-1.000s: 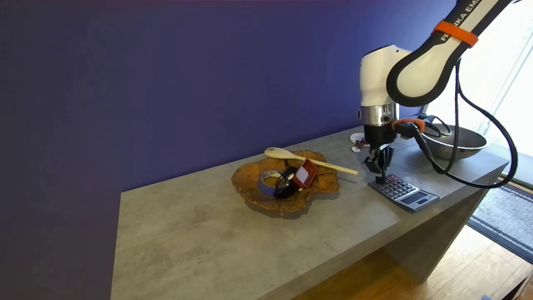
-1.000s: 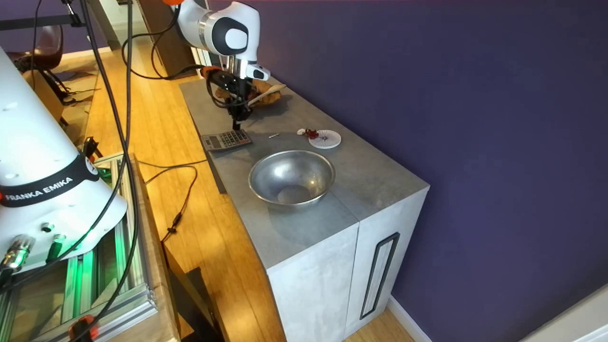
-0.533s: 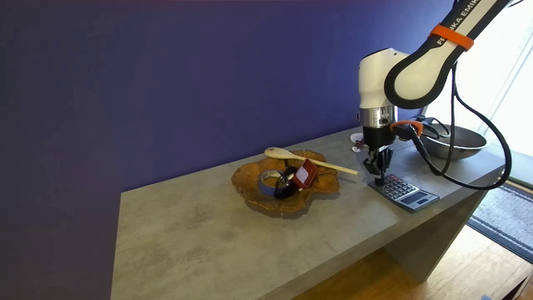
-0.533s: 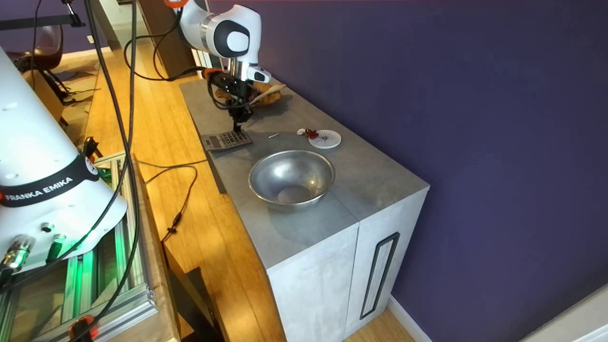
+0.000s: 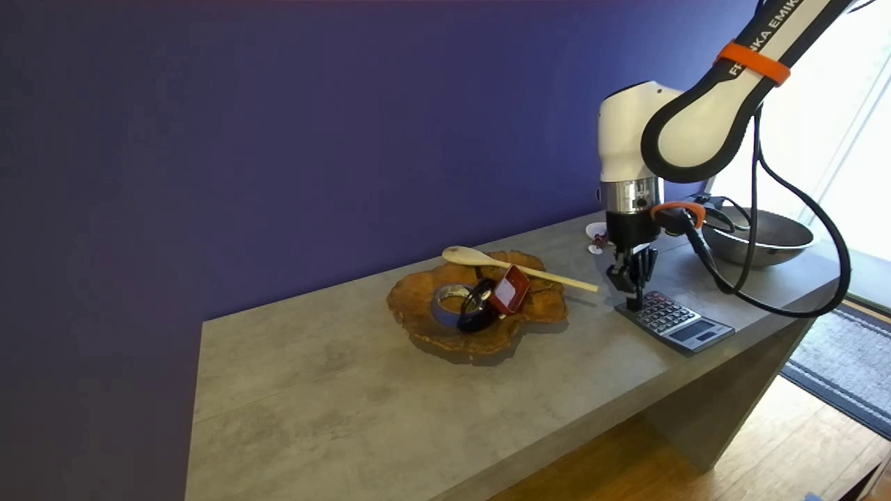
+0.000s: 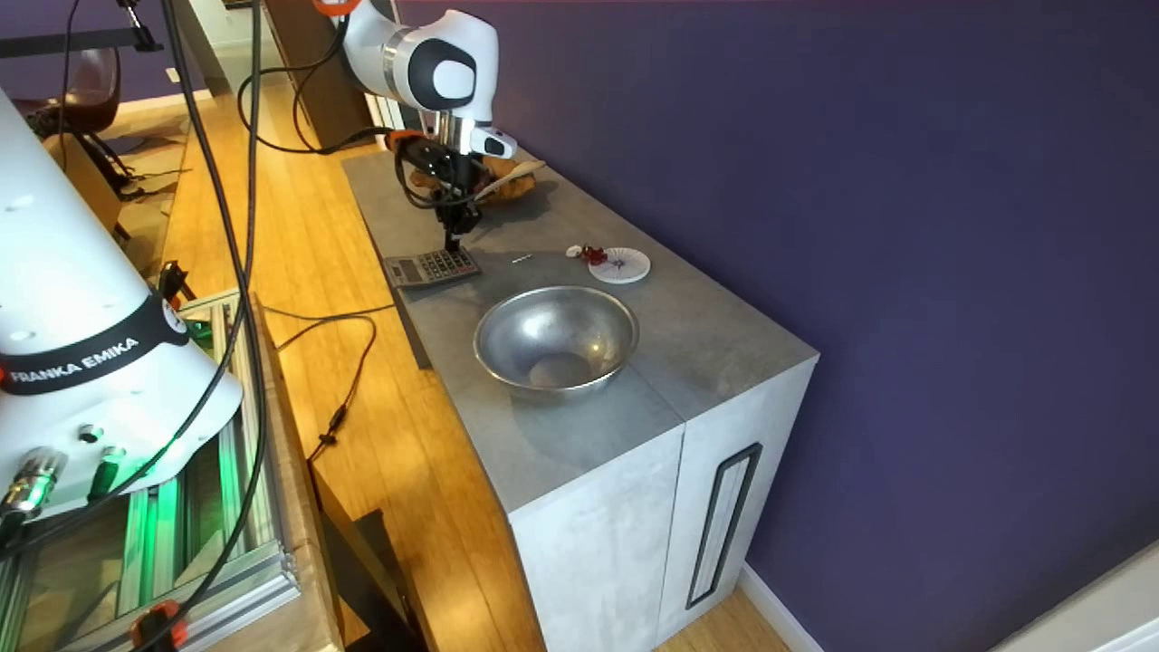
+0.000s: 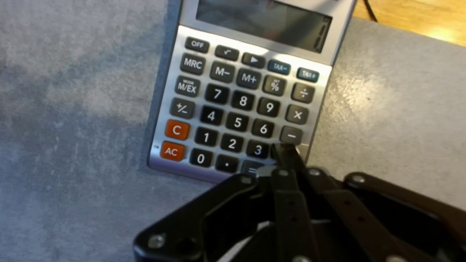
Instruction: Press the formula 1 + 1 = on the calculator
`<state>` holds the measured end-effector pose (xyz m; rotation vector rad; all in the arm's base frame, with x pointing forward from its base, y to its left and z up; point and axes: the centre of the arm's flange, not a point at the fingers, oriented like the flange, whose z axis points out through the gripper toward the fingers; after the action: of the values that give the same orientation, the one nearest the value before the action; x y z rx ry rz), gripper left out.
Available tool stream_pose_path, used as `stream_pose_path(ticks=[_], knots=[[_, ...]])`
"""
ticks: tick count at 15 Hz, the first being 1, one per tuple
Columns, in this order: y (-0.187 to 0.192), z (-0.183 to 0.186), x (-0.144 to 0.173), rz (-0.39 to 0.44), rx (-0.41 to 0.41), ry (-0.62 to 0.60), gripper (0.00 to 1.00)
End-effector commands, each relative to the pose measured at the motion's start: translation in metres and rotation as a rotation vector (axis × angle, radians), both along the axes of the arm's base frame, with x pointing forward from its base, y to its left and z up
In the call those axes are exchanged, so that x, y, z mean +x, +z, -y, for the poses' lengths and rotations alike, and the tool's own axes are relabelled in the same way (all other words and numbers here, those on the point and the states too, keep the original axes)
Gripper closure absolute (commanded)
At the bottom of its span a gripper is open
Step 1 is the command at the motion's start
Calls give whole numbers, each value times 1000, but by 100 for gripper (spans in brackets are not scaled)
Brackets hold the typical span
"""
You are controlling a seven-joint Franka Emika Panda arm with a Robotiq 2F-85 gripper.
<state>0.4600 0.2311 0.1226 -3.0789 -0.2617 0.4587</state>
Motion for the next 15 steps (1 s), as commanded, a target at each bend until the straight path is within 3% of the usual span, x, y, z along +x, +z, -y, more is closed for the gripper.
stream_pose_path(ticks=[1, 9, 15], knots=[[-25, -5, 4, -24, -10, -17, 100], [-40, -8, 8, -54, -1, -11, 100], [-26, -3, 5, -37, -5, -23, 100]])
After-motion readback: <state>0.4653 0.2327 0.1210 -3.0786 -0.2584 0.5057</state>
